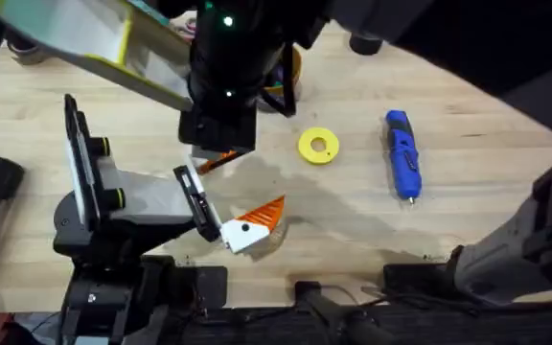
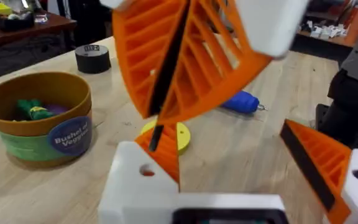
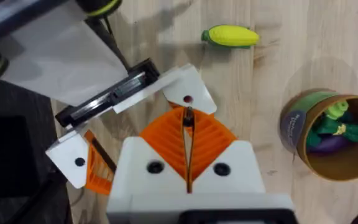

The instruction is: Pick up the gripper from the table and insert it into the empty holder that is missing its gripper. Then pick up a screw, insert it into the mounting hole, and use the screwdriver to tighten it. Finally, clean up the table by picking up the vegetable and placing it into the bucket.

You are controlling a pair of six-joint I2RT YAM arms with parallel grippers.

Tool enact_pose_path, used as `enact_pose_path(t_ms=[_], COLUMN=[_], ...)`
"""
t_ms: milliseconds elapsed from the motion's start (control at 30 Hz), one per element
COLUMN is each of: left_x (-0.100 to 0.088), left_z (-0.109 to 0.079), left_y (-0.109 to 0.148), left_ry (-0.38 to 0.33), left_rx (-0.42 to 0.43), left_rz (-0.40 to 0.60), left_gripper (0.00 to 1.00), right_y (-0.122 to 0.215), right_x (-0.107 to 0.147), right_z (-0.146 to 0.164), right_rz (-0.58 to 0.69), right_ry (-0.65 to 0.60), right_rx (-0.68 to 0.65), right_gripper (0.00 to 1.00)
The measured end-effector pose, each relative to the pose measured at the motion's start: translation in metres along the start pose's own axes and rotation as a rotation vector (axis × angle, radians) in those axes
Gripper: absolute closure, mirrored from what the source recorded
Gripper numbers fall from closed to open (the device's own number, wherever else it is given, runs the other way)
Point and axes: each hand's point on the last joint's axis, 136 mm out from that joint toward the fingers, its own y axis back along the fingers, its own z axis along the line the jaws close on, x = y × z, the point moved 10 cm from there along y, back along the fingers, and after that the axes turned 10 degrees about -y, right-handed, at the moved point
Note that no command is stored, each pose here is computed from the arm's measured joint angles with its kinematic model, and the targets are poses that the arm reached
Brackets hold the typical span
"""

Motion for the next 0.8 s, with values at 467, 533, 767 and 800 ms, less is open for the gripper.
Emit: enact_pose_path(t_ms=[467, 533, 767, 800], left_x=[0.0, 0.0, 0.0, 0.0], left_z=[0.0, 0.0, 0.0, 0.0], left_y=[0.0, 0.0, 0.0, 0.0], left_ry=[0.0, 0.0, 0.0, 0.0], left_rx=[0.0, 0.0, 0.0, 0.0], left_rz=[0.0, 0.0, 0.0, 0.0], left_gripper=[0.015, 0.015, 0.015, 0.015], right_y=[-0.001, -0.003, -0.015, -0.015], right_x=[0.0, -0.001, -0.002, -0.002], right_z=[0.001, 0.0, -0.001, -0.001], right_rz=[-0.002, 0.004, 0.029, 0.03], right_ry=[-0.001, -0.001, -0.007, -0.007], right_rx=[-0.012, -0.014, -0.023, -0.023], right_gripper=[0.995, 0.995, 0.995, 0.995])
